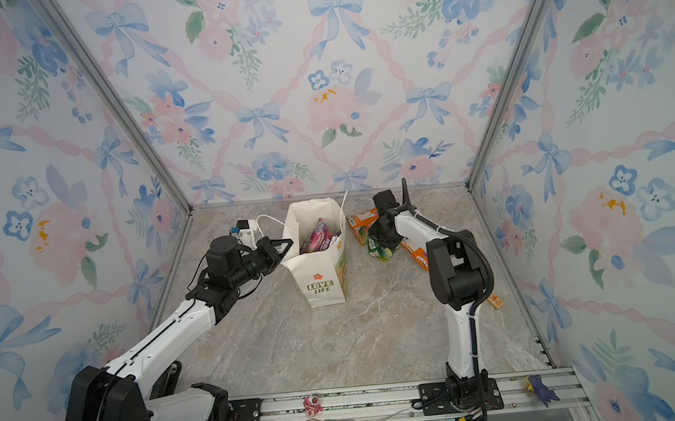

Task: Place the snacks into the paper bag
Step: 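Close the right gripper on the green packet's bottom edge, then lift the green packet upward with the right gripper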

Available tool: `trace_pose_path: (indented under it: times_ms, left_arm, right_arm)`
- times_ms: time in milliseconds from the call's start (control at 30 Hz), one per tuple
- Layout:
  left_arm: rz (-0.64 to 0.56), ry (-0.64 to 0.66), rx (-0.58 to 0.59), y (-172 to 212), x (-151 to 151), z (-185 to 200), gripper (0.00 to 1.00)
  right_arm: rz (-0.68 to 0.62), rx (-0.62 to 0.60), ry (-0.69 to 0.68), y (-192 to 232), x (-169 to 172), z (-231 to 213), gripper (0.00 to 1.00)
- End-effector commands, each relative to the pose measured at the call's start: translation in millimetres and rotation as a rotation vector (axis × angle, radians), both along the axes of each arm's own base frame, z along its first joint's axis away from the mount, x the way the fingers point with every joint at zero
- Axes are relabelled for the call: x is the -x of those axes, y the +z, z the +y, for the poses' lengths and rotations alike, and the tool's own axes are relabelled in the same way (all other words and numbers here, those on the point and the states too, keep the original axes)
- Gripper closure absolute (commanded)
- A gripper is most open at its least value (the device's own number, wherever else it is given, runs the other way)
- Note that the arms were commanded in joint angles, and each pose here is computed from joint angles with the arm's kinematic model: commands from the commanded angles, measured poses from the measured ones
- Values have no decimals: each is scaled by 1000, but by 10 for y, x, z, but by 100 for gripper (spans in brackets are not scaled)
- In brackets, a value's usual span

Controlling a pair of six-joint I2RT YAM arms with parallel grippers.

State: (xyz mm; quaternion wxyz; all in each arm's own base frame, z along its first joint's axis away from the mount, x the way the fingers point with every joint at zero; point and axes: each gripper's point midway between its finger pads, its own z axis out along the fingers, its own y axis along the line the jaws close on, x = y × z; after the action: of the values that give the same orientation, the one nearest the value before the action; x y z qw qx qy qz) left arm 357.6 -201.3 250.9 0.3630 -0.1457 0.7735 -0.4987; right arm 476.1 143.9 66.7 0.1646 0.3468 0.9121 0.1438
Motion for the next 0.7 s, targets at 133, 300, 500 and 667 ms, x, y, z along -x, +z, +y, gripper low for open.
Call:
trace_pose_path:
  times_ms: [133, 300, 500, 667]
  left_arm:
    - [-72, -5, 35, 231, 46, 8, 100]
    - [-72, -2, 33, 225, 45, 16, 100]
    - [-70, -2, 33, 218, 44, 14, 100]
    - [-72, 0, 33, 222, 45, 21, 100]
  right_arm:
    - [-153, -31, 56, 601, -62, 13, 100]
    - [-260, -73, 102, 921, -105, 91, 100]
    - [-383, -97, 165, 1273, -124, 162, 100]
    - [-461, -96, 199, 1561, -84, 167, 100]
